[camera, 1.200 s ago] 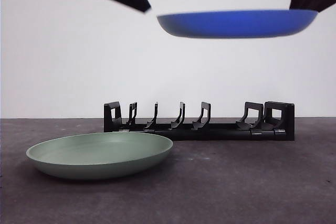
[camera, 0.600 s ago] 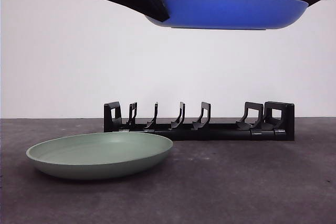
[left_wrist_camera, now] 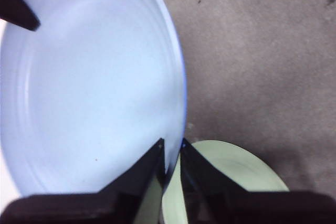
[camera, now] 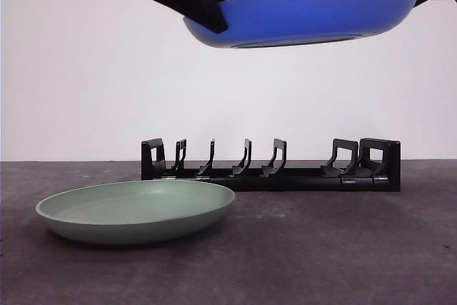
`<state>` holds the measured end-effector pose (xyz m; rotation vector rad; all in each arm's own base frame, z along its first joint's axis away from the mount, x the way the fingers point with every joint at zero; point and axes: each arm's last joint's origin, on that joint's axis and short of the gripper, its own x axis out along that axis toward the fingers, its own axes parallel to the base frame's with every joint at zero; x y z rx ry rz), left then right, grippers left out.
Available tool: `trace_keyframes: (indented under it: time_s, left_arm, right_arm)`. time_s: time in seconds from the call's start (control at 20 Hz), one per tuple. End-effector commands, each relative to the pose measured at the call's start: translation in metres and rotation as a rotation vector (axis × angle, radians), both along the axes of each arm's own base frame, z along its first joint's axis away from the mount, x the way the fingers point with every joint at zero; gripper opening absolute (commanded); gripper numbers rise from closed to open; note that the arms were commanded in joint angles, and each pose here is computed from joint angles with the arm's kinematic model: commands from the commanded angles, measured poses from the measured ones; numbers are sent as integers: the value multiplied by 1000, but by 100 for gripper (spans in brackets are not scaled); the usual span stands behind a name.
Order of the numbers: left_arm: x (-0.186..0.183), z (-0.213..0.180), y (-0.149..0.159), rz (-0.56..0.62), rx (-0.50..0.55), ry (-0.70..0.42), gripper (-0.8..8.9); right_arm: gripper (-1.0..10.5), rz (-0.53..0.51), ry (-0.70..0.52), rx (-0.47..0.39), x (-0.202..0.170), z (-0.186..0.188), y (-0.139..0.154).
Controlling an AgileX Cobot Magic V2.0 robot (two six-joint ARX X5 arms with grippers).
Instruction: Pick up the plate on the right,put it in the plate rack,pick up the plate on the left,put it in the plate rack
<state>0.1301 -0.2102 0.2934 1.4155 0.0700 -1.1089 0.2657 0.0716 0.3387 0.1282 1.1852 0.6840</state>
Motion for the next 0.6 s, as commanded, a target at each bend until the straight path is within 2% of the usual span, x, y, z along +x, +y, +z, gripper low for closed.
trace_keyframes:
  time_s: [0.05, 0.1, 0.2, 0.25, 0.4, 0.5, 0.6]
  left_arm:
    - [-1, 1, 0, 61, -40, 48, -8]
    - [-3, 0, 0, 61, -35, 57, -8]
    - [-4, -1, -1, 74, -48, 79, -8]
    - [-5, -1, -1, 77, -58, 94, -8]
    - [-6, -1, -2, 102, -95, 138, -8]
    - [-6, 0, -3, 127, -155, 214, -8]
    - [-2, 2, -2, 167, -239, 274, -8]
  right_arm:
    - [12, 5, -21, 19, 0, 3, 1]
    - [77, 7, -30, 27, 1, 4, 1]
    - [342, 23, -46, 69, 2, 7, 2]
    - [424, 33, -56, 97, 2, 9, 3]
    - [446, 42, -121, 134, -1, 24, 2]
    - [445, 19, -189, 144, -6, 42, 0]
    - [442, -41, -297, 80, -19, 66, -5]
